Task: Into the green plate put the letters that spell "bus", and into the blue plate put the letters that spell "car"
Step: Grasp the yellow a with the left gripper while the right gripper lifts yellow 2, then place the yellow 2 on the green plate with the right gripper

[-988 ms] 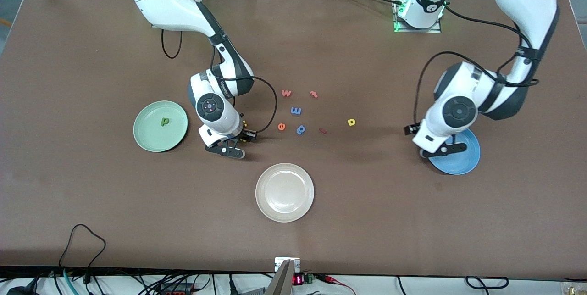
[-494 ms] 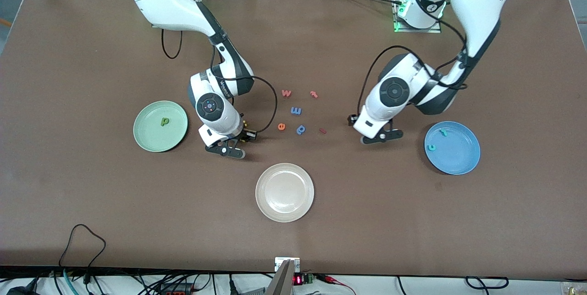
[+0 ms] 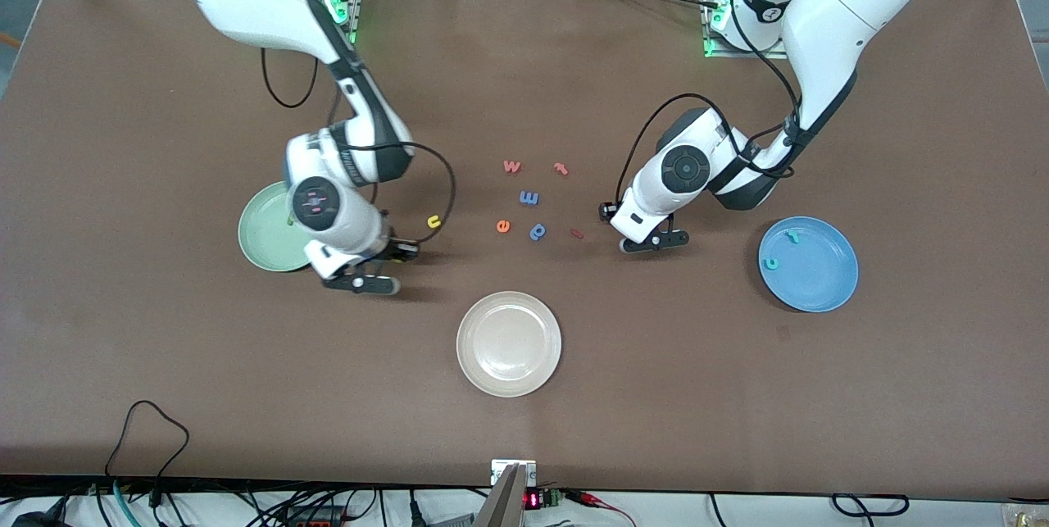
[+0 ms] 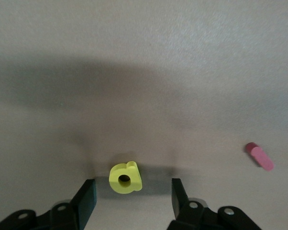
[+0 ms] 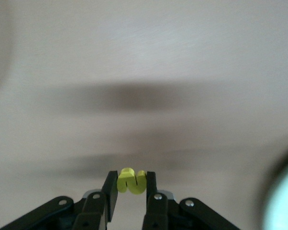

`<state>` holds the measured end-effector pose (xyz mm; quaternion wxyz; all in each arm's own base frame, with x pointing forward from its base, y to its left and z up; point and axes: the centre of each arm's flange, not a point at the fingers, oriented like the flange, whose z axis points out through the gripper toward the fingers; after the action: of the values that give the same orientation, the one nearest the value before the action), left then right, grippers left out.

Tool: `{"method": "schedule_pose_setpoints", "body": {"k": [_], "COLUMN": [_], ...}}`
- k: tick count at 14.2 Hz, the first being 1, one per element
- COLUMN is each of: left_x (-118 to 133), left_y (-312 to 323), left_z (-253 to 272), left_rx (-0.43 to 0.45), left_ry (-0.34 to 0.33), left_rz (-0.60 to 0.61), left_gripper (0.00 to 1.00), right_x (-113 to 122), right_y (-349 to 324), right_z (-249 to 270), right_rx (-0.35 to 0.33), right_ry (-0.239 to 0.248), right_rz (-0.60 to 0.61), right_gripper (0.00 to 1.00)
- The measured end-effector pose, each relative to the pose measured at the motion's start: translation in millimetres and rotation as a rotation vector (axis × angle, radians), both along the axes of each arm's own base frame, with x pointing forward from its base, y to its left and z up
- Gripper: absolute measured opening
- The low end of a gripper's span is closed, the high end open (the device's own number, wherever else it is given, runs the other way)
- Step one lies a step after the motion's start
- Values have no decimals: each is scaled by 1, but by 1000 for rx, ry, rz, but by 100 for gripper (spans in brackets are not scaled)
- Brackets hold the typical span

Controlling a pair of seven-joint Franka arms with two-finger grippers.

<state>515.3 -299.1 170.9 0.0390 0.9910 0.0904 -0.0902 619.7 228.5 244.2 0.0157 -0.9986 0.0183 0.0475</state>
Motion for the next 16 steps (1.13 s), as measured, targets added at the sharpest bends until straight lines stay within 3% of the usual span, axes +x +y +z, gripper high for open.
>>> {"method": "schedule_pose_setpoints", "body": {"k": [2, 4, 5, 8, 9, 10, 13, 16], "left_x": [1, 2, 2, 2, 2, 2, 6, 25], "left_y": [2, 4, 5, 5, 5, 5, 10, 32], "left_z": [0, -1, -1, 0, 0, 1, 5, 41], "left_rx": [11, 28, 30, 35, 36, 36, 64, 193], "left_ry": [-15, -31, -34, -38, -39, -40, -27, 41], "left_rz": [-20, -43, -47, -53, -53, -54, -59, -139], "left_gripper": [68, 52, 48, 41, 35, 28, 28, 28], "right_x": [2, -7, -14, -37, -43, -47, -51, -49], "right_y": [-68, -126, -148, -180, -184, -185, -183, -181], "right_z": [24, 30, 28, 13, 7, 3, -1, 6], "right_rx": [17, 37, 45, 44, 40, 39, 40, 42], "right_ry": [38, 71, 87, 138, 154, 166, 174, 158], "right_rz": [66, 115, 128, 148, 149, 149, 153, 156], "right_gripper": [28, 28, 28, 28, 28, 32, 60, 88]}}
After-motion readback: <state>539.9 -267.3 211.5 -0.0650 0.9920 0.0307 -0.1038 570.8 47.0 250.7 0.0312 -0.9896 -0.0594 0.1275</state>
